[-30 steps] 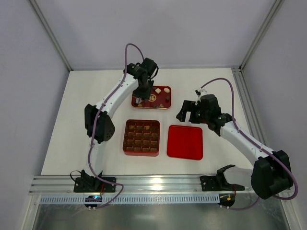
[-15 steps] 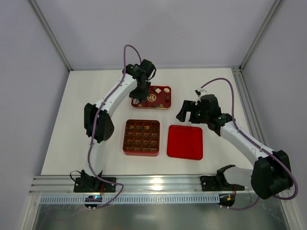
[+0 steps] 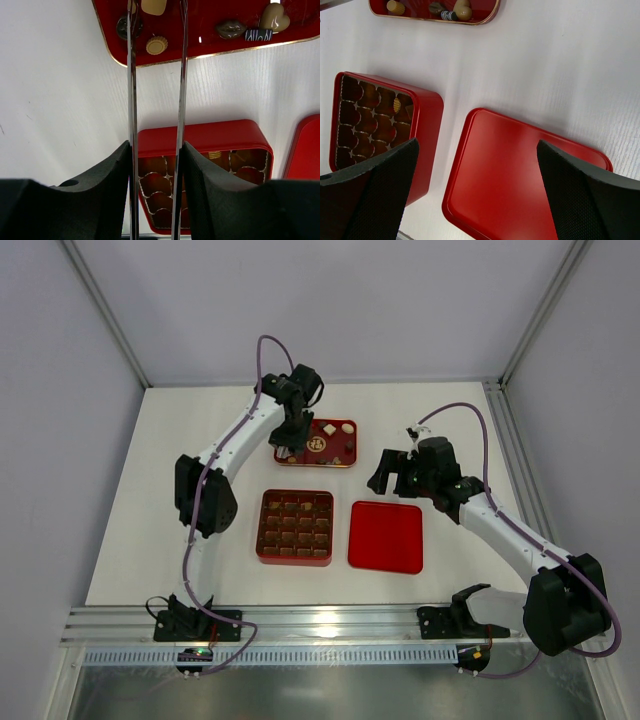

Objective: Pack the chocolate

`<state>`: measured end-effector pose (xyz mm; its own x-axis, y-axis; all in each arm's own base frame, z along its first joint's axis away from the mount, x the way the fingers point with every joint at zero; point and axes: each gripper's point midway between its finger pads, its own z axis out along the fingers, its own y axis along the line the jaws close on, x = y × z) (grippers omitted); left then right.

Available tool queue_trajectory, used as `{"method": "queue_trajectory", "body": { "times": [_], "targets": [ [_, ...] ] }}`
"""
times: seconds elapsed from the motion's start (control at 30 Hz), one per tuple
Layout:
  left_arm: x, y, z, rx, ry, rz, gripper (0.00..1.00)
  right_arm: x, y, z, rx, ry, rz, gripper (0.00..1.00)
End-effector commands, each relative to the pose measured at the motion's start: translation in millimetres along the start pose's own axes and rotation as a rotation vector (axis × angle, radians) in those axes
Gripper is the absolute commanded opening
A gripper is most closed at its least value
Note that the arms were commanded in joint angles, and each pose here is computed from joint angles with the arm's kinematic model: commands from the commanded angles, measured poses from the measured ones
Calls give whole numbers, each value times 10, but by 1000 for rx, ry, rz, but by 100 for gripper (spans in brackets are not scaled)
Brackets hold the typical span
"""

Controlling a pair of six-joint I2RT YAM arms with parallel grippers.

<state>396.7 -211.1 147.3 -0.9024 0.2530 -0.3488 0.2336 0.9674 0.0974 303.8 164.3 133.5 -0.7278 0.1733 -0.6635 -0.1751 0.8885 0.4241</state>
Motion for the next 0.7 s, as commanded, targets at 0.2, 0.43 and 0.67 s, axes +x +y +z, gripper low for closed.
{"method": "queue_trajectory", "body": {
  "times": [0.2,0.43,0.67],
  "targets": [
    [-3,-11,-2,27,4,14,43,-98,14,-20,-8,-43,-16,100],
    [14,-41,20,40,15,9,41,-96,20,-9,-11,-42,-16,100],
    [21,-43,68,37,26,6,40,-86,8,0,-9,-41,-14,100]
  ]
}}
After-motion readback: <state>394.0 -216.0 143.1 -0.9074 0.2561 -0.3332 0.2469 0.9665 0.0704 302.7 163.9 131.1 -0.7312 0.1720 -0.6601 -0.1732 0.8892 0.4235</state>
